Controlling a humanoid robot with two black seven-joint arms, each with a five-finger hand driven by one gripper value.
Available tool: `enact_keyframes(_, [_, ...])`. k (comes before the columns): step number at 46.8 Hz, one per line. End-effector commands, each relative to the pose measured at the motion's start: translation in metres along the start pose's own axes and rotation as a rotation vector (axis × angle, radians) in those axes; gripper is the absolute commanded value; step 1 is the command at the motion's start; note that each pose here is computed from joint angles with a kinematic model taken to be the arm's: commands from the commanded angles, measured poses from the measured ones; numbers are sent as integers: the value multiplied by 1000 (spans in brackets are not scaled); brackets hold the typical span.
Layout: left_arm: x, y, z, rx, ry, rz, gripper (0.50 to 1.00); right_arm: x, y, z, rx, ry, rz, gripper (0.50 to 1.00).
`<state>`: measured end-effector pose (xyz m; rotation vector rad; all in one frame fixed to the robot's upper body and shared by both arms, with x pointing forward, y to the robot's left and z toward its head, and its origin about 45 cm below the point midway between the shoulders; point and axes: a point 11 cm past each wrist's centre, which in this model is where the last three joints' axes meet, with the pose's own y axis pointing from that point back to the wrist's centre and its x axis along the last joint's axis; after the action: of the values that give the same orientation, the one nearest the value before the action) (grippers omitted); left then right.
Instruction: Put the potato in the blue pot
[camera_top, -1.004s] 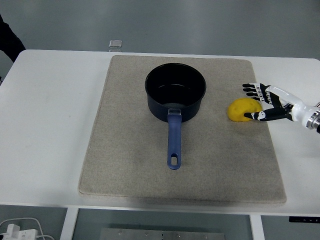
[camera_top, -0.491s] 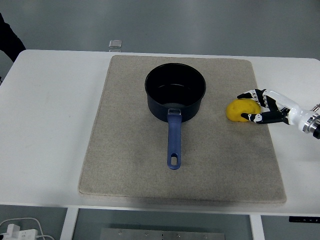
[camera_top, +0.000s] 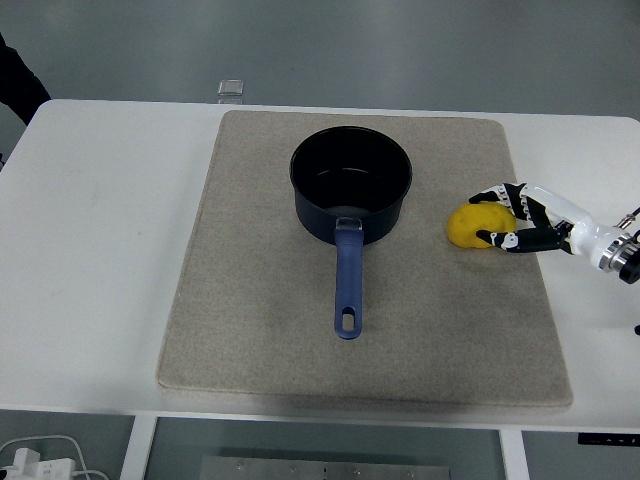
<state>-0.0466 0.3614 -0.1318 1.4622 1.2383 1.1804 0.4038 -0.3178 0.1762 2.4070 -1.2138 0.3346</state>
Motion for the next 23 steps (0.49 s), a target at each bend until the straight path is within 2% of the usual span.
enact_keyframes(1, [0, 0, 0, 0, 0, -1, 996, 0, 0, 0, 1, 1, 5, 500])
enact_keyframes(11, [0, 0, 0, 0, -1, 0, 996, 8, 0, -9, 21, 9, 18, 500])
enact_keyframes(23, [-1, 0, 0, 0, -2, -2, 996, 23, -3, -27, 51, 35, 30, 500])
